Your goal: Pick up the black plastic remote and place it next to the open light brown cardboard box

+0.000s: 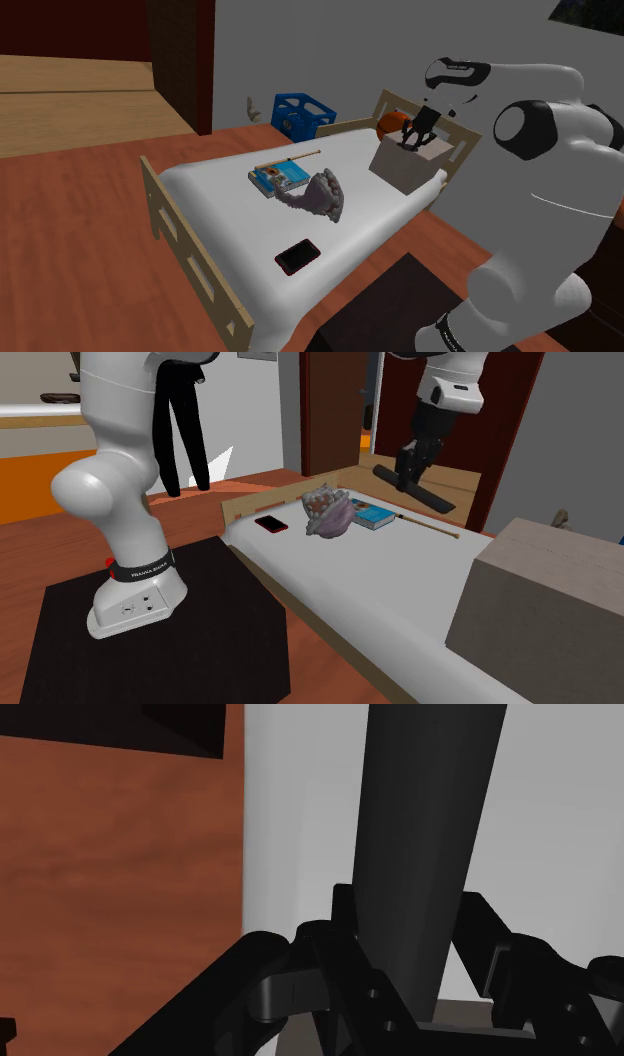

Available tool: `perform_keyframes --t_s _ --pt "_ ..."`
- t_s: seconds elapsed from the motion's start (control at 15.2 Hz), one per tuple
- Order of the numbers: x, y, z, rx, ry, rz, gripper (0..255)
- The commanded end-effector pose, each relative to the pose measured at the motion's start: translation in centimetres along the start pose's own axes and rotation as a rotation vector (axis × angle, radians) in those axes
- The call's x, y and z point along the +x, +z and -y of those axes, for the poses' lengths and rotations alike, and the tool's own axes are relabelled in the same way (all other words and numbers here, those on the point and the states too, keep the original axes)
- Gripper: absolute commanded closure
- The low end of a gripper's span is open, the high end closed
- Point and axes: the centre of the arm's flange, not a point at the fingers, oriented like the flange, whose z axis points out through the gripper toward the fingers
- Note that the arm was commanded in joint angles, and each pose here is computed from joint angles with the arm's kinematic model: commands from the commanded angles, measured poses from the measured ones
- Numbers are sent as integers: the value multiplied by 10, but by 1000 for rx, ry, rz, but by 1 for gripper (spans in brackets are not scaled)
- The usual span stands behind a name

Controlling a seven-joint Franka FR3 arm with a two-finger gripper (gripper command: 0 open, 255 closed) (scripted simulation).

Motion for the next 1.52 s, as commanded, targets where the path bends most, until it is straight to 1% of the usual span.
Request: perform_keyframes --t_s 0.0,0.46,1.45 --pt "22 -6 3 0 -1 0 255" --pt "109 -25 16 0 -1 0 255" --pt "126 52 13 0 -1 0 255"
